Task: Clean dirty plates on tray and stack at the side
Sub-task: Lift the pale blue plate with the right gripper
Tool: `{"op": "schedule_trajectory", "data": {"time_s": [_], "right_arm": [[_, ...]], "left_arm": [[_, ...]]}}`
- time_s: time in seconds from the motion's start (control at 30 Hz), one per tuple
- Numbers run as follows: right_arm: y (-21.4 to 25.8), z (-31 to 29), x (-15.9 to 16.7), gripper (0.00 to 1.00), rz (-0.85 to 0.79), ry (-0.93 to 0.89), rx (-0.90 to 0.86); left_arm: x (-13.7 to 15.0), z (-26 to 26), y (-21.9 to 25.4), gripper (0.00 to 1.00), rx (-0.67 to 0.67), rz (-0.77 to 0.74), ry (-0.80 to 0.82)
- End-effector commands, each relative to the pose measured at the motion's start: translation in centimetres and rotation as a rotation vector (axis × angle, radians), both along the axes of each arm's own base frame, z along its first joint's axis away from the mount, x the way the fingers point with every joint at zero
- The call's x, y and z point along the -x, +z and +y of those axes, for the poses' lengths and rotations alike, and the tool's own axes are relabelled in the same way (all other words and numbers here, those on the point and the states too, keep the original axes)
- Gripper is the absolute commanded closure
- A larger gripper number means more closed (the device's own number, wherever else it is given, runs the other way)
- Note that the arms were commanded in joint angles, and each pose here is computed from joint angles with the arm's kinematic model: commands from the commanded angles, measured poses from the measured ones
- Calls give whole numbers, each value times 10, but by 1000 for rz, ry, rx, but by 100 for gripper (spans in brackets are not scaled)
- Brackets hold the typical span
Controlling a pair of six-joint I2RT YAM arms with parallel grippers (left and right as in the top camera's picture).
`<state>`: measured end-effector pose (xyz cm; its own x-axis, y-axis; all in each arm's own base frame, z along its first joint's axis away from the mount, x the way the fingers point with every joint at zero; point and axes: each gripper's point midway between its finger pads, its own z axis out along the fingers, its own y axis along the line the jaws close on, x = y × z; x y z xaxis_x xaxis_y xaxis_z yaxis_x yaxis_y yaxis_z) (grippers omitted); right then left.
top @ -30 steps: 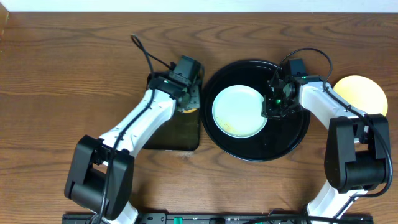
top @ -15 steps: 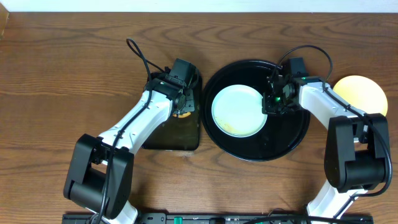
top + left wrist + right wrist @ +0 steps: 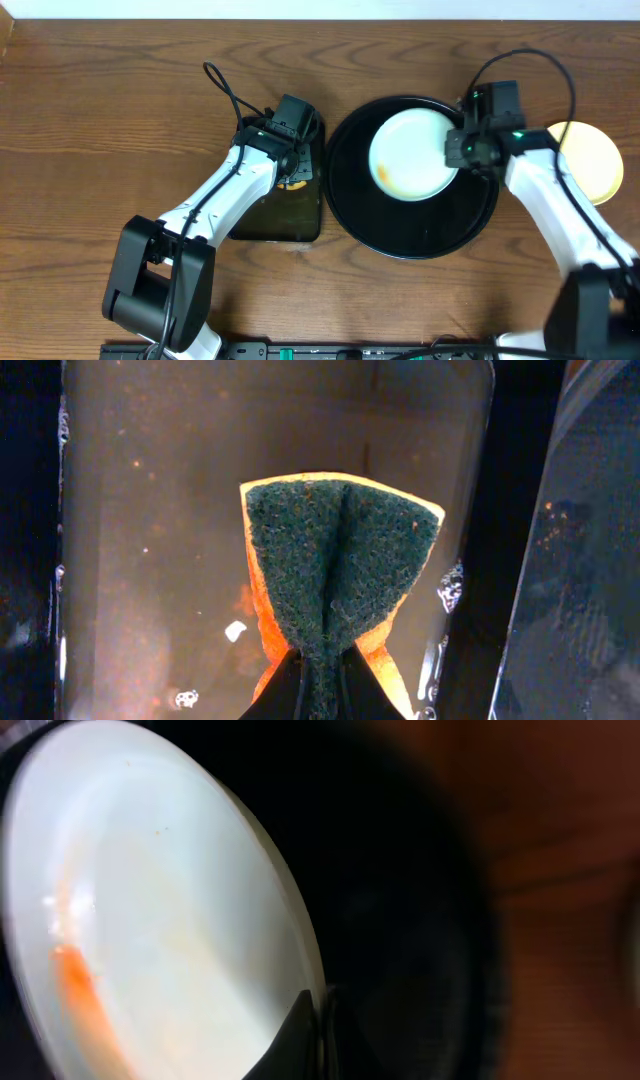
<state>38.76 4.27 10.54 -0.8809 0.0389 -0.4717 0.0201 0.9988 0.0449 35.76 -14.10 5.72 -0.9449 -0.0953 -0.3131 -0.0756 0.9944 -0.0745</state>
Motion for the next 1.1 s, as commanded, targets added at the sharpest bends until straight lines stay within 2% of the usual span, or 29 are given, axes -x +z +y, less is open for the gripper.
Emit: {"op": "schedule_trajectory", "data": {"time_s": [0.0,0.2,0.6,1.07], "right_arm": [[27,-13,-2,99,-81,1,133],[40,-7,0,99,-115,37,197],[69,17,4,99,-220,112,472],[146,41,19,99,-480,0,857]], "left_arm": [[1,4,-2,92,-20,2,0],[1,4,-2,92,-20,2,0],[1,4,-2,92,-20,2,0],[0,4,-2,92,-20,1,0]]}}
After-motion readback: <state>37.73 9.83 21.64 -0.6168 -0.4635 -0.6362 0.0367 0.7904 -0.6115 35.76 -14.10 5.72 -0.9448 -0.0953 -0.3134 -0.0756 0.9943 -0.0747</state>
